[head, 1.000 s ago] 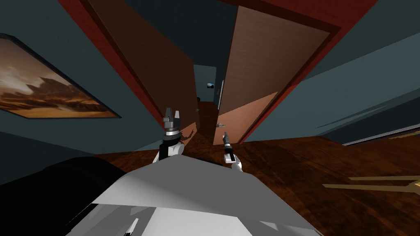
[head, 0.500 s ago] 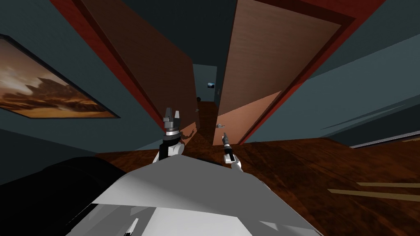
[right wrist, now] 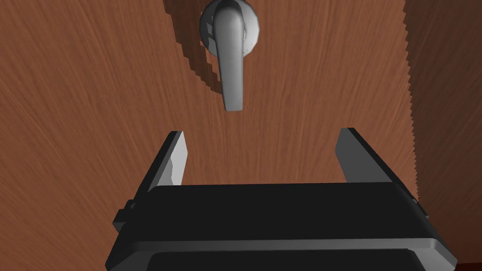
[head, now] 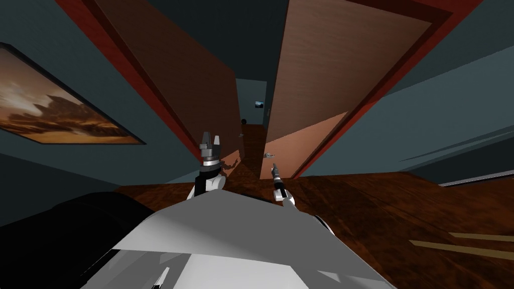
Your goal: Push the door open
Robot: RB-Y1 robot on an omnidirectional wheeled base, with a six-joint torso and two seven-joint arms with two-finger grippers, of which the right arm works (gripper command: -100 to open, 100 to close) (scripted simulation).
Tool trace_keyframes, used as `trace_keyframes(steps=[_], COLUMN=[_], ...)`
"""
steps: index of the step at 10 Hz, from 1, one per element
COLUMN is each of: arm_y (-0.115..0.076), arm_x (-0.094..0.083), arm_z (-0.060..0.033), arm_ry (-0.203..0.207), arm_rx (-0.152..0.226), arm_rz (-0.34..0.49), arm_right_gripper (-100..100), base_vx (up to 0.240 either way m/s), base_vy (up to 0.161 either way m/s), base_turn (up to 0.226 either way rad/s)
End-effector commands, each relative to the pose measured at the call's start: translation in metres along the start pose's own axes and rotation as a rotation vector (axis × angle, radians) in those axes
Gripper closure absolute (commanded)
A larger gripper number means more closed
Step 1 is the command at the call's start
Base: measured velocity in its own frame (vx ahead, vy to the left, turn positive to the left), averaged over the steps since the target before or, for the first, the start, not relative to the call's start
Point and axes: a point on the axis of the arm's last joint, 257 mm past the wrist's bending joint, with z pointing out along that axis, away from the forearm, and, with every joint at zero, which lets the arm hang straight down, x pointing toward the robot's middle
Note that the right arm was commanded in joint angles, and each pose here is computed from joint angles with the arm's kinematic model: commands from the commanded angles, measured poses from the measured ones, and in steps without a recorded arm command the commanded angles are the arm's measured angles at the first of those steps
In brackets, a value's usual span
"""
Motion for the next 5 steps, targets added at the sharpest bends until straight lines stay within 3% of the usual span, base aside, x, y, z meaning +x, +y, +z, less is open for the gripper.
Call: trace_keyframes(steps=[1,5], arm_y=[-0.0060,-0.0124], arm_x=[0.0021,0.0040], arm_z=[-0.0015,-0.0030], arm_ry=[0.005,0.011], arm_rx=[0.014,0.031], arm_rz=[-0.002,-0.005], arm_right_gripper=[-100,-100], base_vx=[0.051,0.052], base_vy=[-0.045,-0.037], base_turn=[0.038,0.023])
